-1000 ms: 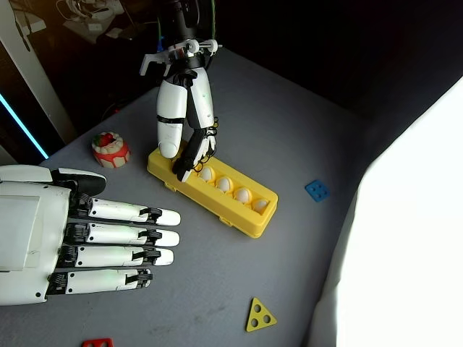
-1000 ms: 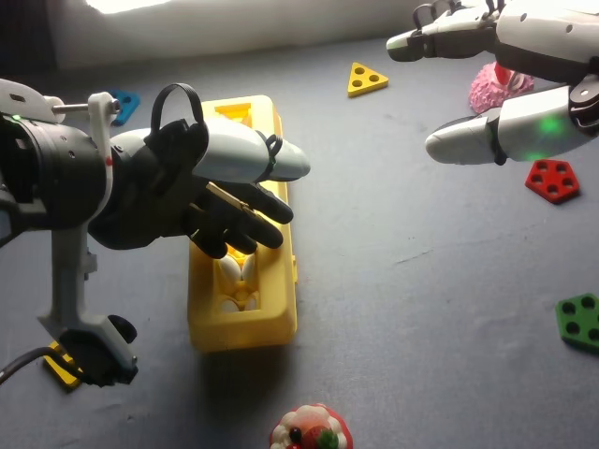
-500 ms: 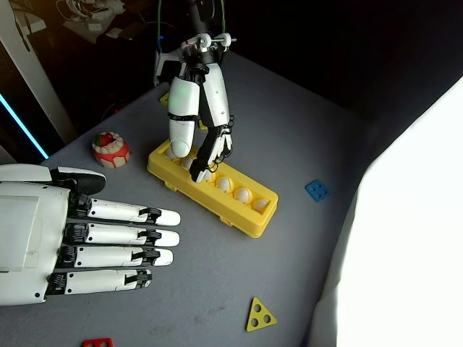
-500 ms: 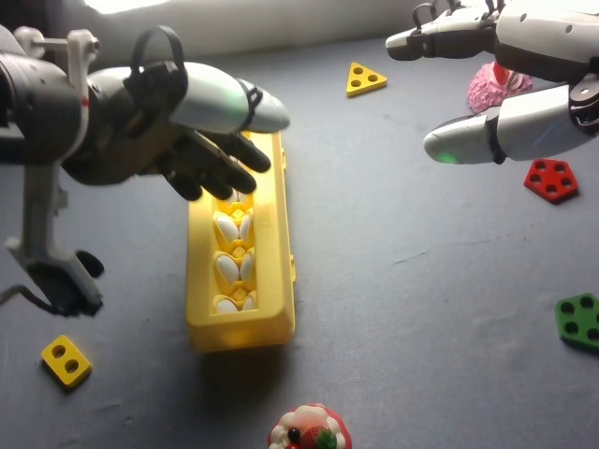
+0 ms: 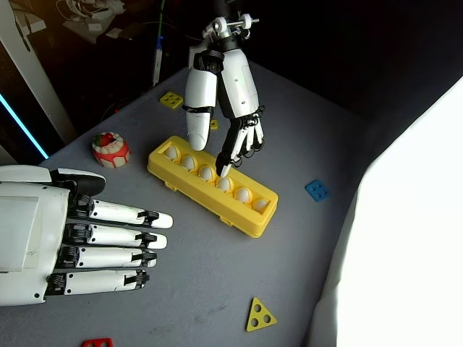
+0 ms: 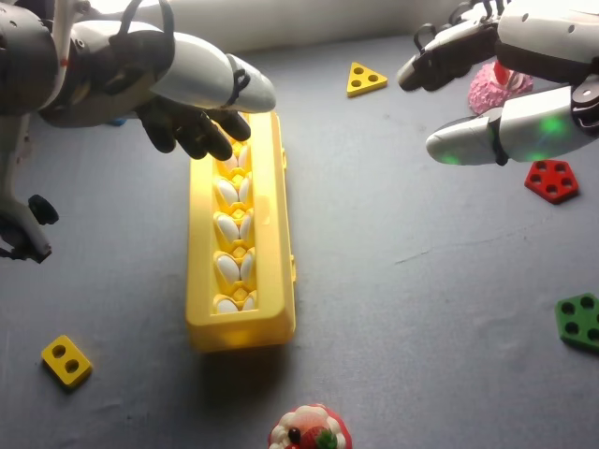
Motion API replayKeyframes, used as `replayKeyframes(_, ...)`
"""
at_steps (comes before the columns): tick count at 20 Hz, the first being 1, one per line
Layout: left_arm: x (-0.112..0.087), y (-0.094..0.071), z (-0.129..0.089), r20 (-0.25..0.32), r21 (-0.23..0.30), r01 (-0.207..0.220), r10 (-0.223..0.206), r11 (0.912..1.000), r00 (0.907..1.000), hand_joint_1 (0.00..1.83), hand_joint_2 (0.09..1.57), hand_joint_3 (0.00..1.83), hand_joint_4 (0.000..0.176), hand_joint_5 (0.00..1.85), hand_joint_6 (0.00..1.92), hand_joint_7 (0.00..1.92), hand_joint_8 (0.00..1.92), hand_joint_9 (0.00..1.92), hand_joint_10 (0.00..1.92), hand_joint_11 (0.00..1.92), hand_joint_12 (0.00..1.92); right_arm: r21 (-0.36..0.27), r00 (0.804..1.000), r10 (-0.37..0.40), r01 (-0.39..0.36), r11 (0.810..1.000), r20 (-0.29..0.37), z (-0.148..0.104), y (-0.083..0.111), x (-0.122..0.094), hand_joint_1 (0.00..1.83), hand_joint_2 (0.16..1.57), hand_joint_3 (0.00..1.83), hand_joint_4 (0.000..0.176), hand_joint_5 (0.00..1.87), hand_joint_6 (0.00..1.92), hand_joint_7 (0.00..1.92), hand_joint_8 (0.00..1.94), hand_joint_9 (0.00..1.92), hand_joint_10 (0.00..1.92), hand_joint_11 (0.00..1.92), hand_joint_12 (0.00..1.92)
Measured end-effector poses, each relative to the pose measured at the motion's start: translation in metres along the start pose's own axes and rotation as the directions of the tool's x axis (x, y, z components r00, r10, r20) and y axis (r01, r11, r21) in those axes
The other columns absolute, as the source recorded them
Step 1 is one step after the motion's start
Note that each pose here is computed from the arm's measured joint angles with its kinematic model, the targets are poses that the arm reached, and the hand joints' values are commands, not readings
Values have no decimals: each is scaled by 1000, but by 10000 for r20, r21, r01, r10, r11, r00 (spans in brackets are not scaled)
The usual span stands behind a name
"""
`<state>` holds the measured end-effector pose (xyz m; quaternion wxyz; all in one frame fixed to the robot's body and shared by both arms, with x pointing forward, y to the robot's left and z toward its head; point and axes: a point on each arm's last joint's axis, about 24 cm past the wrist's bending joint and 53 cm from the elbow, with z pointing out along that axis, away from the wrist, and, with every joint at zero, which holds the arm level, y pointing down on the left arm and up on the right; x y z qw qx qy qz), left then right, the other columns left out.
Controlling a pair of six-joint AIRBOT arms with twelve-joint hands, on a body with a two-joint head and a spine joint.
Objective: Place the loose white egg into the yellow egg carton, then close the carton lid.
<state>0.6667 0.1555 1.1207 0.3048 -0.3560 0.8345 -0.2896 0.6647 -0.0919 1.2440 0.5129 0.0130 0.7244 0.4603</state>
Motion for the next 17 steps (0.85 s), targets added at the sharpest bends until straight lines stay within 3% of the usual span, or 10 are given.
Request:
replayKeyframes(1, -1, -2, -2, 62, 56, -110, 110, 9999, 9999, 137, 1312, 0, 0, 703, 80, 752, 397, 416, 1191, 131, 1739, -3, 10000, -6, 6, 10000, -9, -1, 0, 0, 436, 1153, 1, 0, 660, 893, 680, 961, 462, 1492, 281, 1908)
replayKeyframes(2, -4, -5, -4, 143, 165, -165, 163, 9997, 9998, 149, 1311, 0, 0, 730, 118, 672, 768, 467, 1303, 217, 1763, 1, 10000, -1, 1, 10000, -15, -1, 1, 1, 428, 1162, 3, 0, 690, 951, 659, 1140, 463, 1580, 337, 1918)
replayKeyframes(3, -8, -10, -5, 267, 319, -275, 267, 9991, 9993, 167, 1306, 0, 0, 751, 159, 616, 1027, 475, 1415, 265, 1805, -2, 10000, -1, 1, 10000, -13, -1, 1, 1, 440, 1163, 2, 0, 733, 965, 678, 1231, 487, 1623, 412, 1920)
replayKeyframes(4, -10, -14, -7, 348, 413, -392, 377, 9984, 9987, 167, 1306, 0, 0, 751, 159, 616, 1027, 475, 1415, 265, 1805, -6, 10000, -2, 2, 10000, -6, -1, 1, 0, 440, 1163, 2, 0, 733, 965, 678, 1231, 487, 1623, 412, 1920)
replayKeyframes(5, -11, -19, -9, 419, 554, -455, 432, 9974, 9982, 224, 1302, 0, 0, 771, 365, 654, 1329, 575, 1627, 419, 1911, 0, 10000, -2, 2, 10000, -10, -1, 1, 0, 473, 1166, 2, 0, 784, 1093, 794, 1285, 640, 1584, 502, 1921)
replayKeyframes(6, -10, -22, -10, 403, 611, -475, 451, 9970, 9982, 236, 1300, 0, 0, 786, 515, 700, 1428, 622, 1701, 514, 1919, -6, 10000, -1, 1, 10000, -11, -1, 1, 0, 448, 1180, 4, 0, 831, 1109, 932, 1195, 789, 1498, 572, 1921)
replayKeyframes(8, -8, -26, -12, 388, 700, -497, 470, 9963, 9981, 210, 1309, 1, 0, 725, 917, 762, 1480, 698, 1735, 597, 1921, -6, 10000, -1, 1, 10000, -11, -1, 1, 0, 440, 1184, 2, 0, 885, 1212, 1047, 1291, 911, 1683, 731, 1921)
replayKeyframes(11, -6, -30, -14, 355, 811, -514, 487, 9954, 9982, 79, 1335, 3, 0, 726, 1266, 828, 1461, 781, 1688, 657, 1862, -6, 10000, -6, 6, 10000, -6, -1, 1, 0, 374, 1215, 7, 0, 926, 1282, 1086, 1475, 999, 1881, 923, 1921)
replayKeyframes(17, -4, -32, -19, 323, 852, -600, 575, 9945, 9978, 82, 1323, 0, 0, 754, 1265, 865, 1436, 795, 1654, 675, 1826, -3, 10000, -6, 6, 10000, -8, -1, 1, 0, 373, 1218, 1, 0, 885, 1302, 1063, 1441, 972, 1846, 879, 1921)
